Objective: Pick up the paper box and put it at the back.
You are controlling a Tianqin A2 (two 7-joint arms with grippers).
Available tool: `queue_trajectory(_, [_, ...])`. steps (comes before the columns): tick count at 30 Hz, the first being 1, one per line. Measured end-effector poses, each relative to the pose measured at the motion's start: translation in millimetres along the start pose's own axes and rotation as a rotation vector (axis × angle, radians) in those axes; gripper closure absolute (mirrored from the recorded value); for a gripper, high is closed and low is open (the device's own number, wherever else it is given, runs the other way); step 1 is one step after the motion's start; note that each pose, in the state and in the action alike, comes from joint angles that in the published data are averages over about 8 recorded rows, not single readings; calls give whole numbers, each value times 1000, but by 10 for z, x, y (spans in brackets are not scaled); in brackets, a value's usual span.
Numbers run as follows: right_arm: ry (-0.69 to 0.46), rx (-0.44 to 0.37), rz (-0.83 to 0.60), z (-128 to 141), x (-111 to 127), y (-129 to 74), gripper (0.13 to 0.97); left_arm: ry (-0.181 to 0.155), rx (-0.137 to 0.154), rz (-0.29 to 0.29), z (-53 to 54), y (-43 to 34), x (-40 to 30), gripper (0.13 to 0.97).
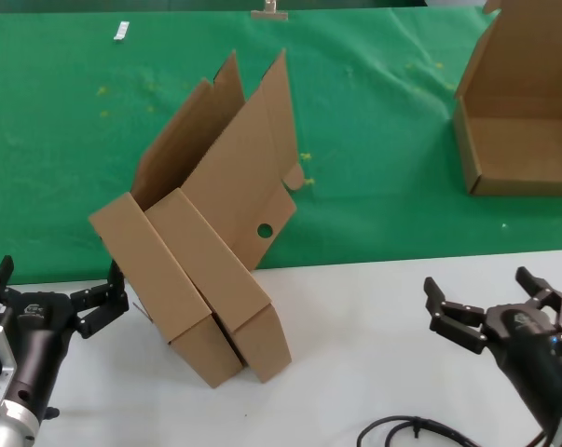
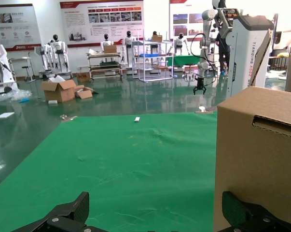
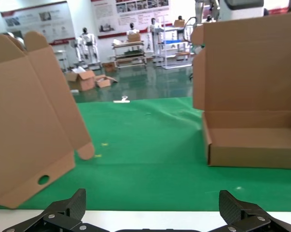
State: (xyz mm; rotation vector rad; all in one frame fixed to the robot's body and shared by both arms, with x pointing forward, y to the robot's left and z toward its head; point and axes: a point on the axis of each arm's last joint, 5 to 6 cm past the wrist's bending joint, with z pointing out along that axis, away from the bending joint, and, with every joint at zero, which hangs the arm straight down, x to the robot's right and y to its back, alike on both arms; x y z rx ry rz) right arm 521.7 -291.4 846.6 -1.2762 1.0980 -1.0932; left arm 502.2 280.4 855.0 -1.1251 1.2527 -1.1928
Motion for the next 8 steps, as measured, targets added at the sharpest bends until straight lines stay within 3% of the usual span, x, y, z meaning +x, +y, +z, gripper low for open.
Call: queue_trajectory(8, [69,6,-46,-68,-77,-48,130,0,0,0,0,0,0,132])
